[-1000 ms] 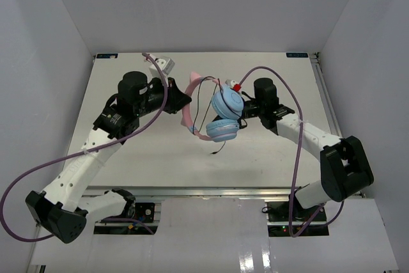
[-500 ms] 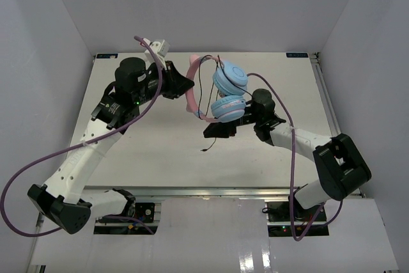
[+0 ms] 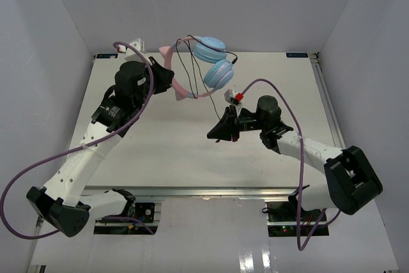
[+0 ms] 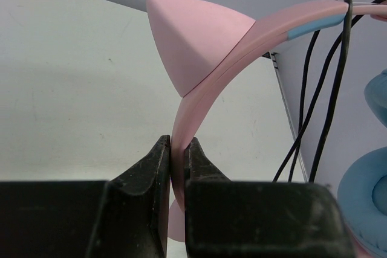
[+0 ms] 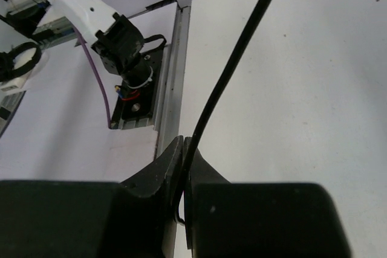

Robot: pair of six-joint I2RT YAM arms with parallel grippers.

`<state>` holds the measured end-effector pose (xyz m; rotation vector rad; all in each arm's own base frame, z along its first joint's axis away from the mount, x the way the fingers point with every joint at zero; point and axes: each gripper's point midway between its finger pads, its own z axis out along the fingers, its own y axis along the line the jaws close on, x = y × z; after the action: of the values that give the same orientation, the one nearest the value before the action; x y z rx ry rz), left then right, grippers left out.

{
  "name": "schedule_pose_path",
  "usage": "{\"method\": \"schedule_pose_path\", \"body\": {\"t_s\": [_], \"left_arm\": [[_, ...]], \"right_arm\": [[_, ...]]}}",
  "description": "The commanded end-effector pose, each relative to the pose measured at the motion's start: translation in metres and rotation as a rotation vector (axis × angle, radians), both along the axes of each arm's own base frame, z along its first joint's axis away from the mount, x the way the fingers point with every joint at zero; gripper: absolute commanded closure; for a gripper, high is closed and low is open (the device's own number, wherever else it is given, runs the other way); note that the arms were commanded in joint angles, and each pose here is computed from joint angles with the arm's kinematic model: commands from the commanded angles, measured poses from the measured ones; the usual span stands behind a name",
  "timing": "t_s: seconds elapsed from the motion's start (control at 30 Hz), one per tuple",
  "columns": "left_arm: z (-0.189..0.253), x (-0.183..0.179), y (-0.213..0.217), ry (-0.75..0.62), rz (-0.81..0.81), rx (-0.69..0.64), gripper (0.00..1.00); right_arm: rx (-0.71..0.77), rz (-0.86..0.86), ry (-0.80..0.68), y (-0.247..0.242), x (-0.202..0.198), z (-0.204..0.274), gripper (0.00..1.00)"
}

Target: Wrap the headphones

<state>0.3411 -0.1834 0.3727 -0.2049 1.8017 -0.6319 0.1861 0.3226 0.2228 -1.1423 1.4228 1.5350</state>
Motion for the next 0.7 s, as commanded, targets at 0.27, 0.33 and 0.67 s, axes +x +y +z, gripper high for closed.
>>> {"method": "schedule_pose_path", "body": {"t_s": [0.27,0.33,0.67], "left_arm": [[-0.057,0.050,0.013,0.106,0.236,0.051,1.00],[-0.081,0.054,0.010,0.156,0.230,0.100,1.00],[-0.197,0.026,-0.007,0.387,0.101,0.257,1.00]], "right_arm": [[-0.330,-0.169,-0.293,0.011,0.032,-0.025,0.92],[-0.401,-0.176,-0.302,0.008,0.033,-0.039,0.92],[-0.468,-0.136,-0.205,0.015,0.031,-0.075,0.91]]}}
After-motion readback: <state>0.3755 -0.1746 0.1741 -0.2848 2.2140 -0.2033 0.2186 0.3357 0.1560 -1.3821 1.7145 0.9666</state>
